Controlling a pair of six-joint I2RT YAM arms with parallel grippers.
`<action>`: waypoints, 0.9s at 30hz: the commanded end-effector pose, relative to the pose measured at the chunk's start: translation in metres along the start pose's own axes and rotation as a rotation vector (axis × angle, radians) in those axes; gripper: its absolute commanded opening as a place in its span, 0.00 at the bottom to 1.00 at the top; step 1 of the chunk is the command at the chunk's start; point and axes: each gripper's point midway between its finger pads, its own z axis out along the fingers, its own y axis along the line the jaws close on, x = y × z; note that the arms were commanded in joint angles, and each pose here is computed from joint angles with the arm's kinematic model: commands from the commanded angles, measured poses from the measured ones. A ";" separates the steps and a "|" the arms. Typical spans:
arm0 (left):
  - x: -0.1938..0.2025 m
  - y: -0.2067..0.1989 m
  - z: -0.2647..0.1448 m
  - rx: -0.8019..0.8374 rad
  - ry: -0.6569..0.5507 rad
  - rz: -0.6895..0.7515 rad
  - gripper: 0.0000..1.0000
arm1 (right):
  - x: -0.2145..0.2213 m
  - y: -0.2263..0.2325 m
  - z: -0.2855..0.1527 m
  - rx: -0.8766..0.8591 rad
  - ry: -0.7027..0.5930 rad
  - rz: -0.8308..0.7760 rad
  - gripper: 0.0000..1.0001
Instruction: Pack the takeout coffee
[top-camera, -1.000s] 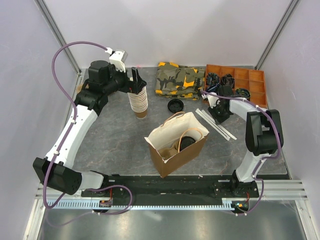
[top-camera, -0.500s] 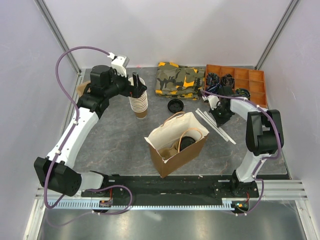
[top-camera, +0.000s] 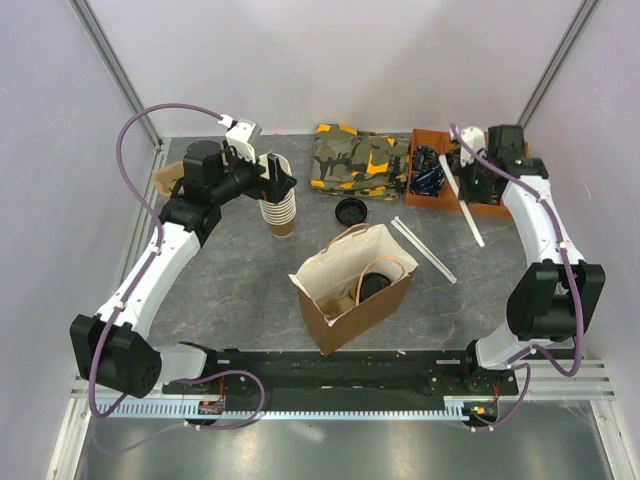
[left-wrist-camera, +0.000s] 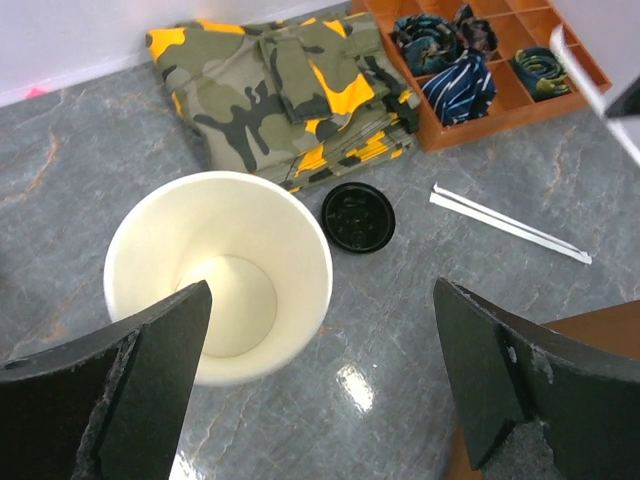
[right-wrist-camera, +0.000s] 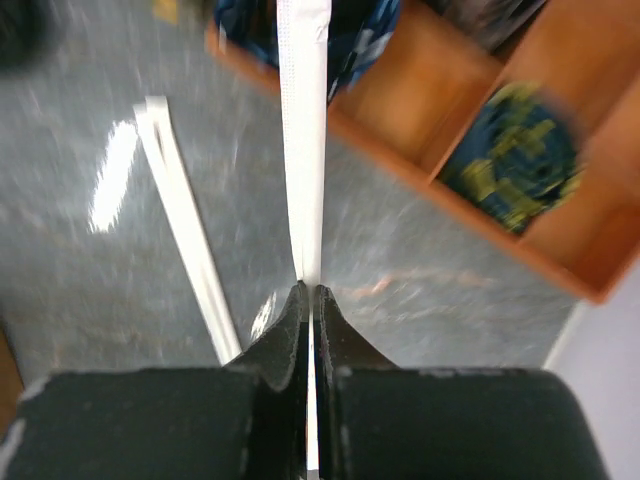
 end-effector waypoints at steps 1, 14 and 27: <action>-0.029 -0.014 -0.004 0.075 -0.123 0.063 1.00 | -0.082 -0.014 -0.048 0.040 -0.233 0.049 0.00; -0.051 -0.029 -0.008 0.192 -0.232 0.080 1.00 | -0.219 -0.019 -0.129 0.139 -0.543 -0.056 0.00; -0.143 -0.090 -0.036 0.476 -0.371 0.026 0.98 | -0.267 0.103 -0.217 -0.202 -0.921 -0.102 0.00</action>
